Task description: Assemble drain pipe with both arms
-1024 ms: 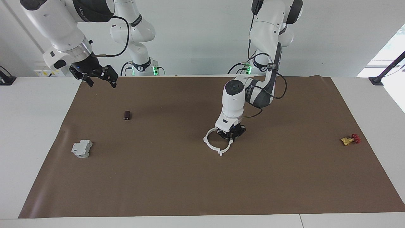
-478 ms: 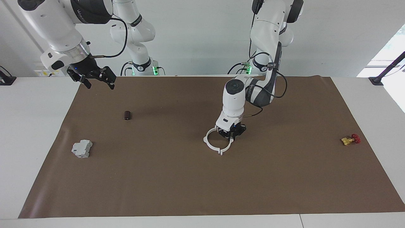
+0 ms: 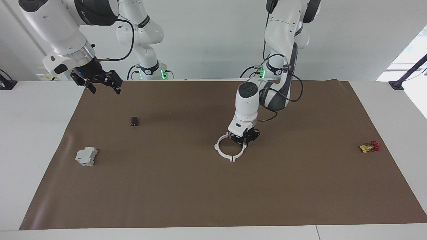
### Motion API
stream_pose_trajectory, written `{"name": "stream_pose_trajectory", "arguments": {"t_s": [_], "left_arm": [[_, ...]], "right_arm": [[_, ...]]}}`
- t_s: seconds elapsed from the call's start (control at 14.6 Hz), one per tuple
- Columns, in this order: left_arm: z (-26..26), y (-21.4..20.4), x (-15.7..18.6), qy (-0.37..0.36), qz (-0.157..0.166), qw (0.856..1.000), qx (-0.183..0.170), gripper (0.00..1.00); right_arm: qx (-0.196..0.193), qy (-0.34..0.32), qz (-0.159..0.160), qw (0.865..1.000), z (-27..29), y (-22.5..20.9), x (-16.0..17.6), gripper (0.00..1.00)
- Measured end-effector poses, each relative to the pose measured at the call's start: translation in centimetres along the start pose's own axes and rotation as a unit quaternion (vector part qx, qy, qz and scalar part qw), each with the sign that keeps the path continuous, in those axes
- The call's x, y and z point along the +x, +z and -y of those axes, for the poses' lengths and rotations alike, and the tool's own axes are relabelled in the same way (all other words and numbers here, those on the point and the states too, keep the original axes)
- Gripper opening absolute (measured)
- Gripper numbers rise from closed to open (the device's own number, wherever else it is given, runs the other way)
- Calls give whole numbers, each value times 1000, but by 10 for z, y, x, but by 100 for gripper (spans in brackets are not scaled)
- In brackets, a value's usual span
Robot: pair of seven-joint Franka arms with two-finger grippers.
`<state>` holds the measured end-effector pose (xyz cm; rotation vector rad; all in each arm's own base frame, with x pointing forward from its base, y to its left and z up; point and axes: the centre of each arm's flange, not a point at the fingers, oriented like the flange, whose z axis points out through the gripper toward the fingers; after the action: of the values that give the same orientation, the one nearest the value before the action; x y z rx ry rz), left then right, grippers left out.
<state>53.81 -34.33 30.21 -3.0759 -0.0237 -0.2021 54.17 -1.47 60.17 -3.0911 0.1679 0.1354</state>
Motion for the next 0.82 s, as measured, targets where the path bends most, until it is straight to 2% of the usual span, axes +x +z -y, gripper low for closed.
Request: {"name": "stream_pose_trajectory", "arguments": {"t_s": [0.82], "left_arm": [[2, 0, -4, 6, -14, 1000, -11, 21]], "right_arm": [[0, 6, 0, 1000, -7, 0, 0, 100]]}}
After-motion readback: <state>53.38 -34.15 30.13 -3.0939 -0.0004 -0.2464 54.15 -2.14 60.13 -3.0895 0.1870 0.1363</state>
